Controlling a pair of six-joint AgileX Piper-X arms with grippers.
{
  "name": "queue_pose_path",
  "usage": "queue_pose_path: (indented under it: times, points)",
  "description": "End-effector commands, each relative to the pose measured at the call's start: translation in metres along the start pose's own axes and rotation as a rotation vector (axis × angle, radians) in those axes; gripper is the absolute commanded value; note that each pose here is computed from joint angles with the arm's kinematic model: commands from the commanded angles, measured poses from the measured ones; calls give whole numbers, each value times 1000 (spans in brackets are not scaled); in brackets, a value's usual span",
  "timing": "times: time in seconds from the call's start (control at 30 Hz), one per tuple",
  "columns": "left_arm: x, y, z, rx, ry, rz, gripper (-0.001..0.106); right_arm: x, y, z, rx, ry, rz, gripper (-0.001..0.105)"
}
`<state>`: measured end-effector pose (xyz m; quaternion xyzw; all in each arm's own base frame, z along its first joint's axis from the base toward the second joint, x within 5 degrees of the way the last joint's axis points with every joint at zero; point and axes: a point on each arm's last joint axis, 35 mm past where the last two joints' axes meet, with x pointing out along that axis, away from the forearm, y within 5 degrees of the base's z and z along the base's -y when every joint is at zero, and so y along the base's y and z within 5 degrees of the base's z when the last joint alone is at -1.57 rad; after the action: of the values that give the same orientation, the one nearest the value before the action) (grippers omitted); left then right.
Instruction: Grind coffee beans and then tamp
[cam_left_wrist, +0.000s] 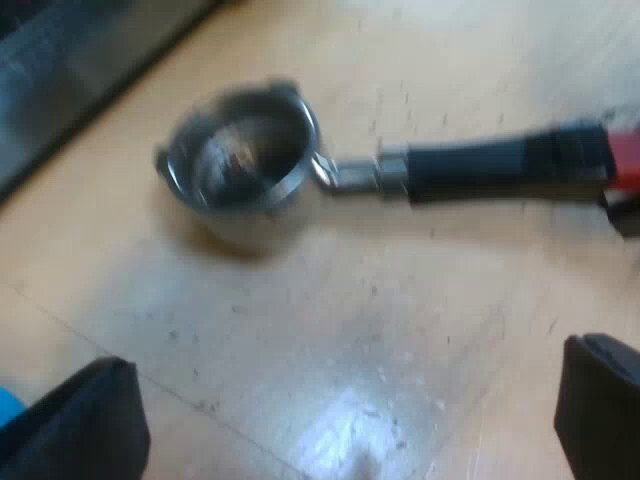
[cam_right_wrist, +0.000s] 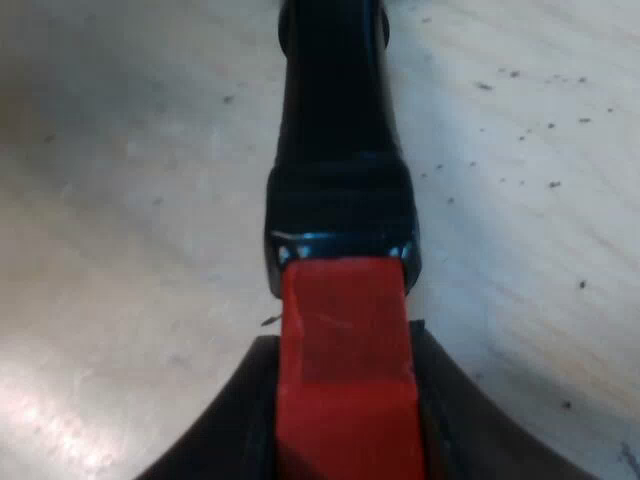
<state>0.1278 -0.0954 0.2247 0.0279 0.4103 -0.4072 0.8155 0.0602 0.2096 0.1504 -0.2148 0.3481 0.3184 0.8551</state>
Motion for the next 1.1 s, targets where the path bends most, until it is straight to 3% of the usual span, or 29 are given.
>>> queue_pose_path:
  times: [0.03,0.33,0.4,0.47,0.57,0.67,0.9,1.0,1.1]
  points:
    - [7,-1,2,14,26,3,84,1,2,11,37,-51,23,0]
    - [11,1,8,34,-19,27,84,2,3,4,9,25,65,3]
    - [11,1,10,38,-32,30,84,2,2,1,-3,50,62,16]
    - [11,1,10,40,-38,30,84,2,0,-3,-21,85,48,38]
    - [11,1,10,40,-38,30,84,2,-1,-8,-39,131,51,60]
    - [11,1,10,40,-38,30,84,1,-2,-11,-53,171,56,71]
    - [11,1,10,39,-35,30,84,-11,1,8,-81,254,83,72]
    - [6,-1,12,31,-20,32,84,-16,3,21,-123,239,85,72]
    - [-4,-4,23,25,-2,65,84,-26,7,48,-185,150,107,72]
